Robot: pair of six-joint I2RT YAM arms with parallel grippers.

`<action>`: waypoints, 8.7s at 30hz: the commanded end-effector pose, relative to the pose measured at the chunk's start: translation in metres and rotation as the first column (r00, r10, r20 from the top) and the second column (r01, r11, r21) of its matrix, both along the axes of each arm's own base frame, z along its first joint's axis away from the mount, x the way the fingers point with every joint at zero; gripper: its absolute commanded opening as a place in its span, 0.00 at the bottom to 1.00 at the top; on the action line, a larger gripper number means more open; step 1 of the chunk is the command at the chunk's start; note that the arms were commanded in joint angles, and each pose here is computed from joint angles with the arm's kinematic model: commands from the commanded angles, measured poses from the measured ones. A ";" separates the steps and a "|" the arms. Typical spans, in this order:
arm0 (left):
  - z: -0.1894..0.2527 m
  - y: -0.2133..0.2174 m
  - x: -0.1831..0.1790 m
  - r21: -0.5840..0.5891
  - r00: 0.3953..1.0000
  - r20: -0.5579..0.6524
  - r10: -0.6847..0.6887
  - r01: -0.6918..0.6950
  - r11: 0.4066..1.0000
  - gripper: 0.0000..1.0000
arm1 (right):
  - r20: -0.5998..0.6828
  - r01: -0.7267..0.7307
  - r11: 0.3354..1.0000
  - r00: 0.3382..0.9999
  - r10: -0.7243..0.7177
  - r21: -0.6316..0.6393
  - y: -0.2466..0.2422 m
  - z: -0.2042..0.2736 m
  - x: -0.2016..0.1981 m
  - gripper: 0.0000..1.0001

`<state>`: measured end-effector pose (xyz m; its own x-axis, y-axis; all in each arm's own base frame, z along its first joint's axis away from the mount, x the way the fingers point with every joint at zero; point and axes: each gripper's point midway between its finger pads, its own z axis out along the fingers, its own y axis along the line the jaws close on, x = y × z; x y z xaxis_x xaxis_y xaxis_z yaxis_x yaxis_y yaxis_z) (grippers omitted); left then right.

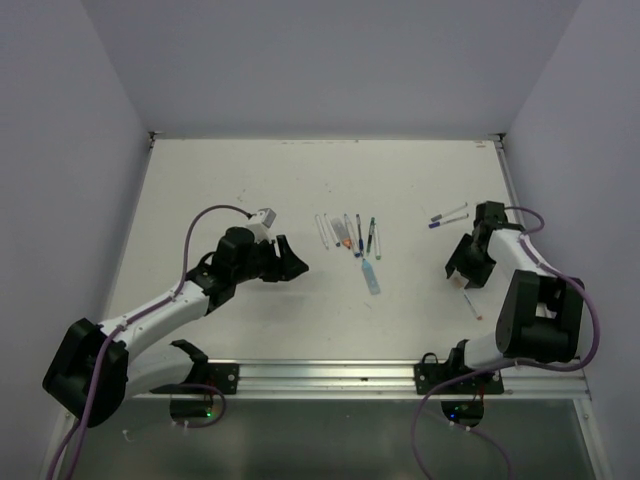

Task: Open the pen caps

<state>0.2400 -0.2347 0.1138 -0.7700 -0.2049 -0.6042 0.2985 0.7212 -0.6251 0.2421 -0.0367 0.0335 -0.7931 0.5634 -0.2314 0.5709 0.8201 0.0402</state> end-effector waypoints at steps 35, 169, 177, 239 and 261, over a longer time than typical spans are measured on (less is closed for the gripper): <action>-0.006 -0.003 -0.002 -0.006 1.000 0.017 -0.023 0.023 1.000 0.61 | -0.083 -0.024 0.991 0.996 0.013 -0.130 -0.027 -0.012 0.007 0.53; 0.011 -0.038 0.002 -0.170 0.996 0.026 -0.089 0.092 0.981 0.46 | 0.779 -0.779 0.498 0.561 0.281 0.381 0.323 0.117 0.050 0.00; 0.019 -0.053 0.004 -0.179 0.994 0.042 -0.103 0.109 0.978 0.47 | 0.778 -0.781 0.442 0.578 0.245 0.441 0.343 0.121 0.043 0.00; -0.021 0.017 0.005 0.511 0.930 0.207 0.303 -0.367 0.777 0.00 | 0.536 -0.633 0.771 0.676 0.506 0.071 0.325 0.097 0.115 0.00; -0.095 0.063 -0.033 0.656 0.927 0.075 0.368 -0.324 0.682 0.16 | 0.175 -0.587 0.809 0.798 0.577 0.008 0.186 -0.002 0.114 0.02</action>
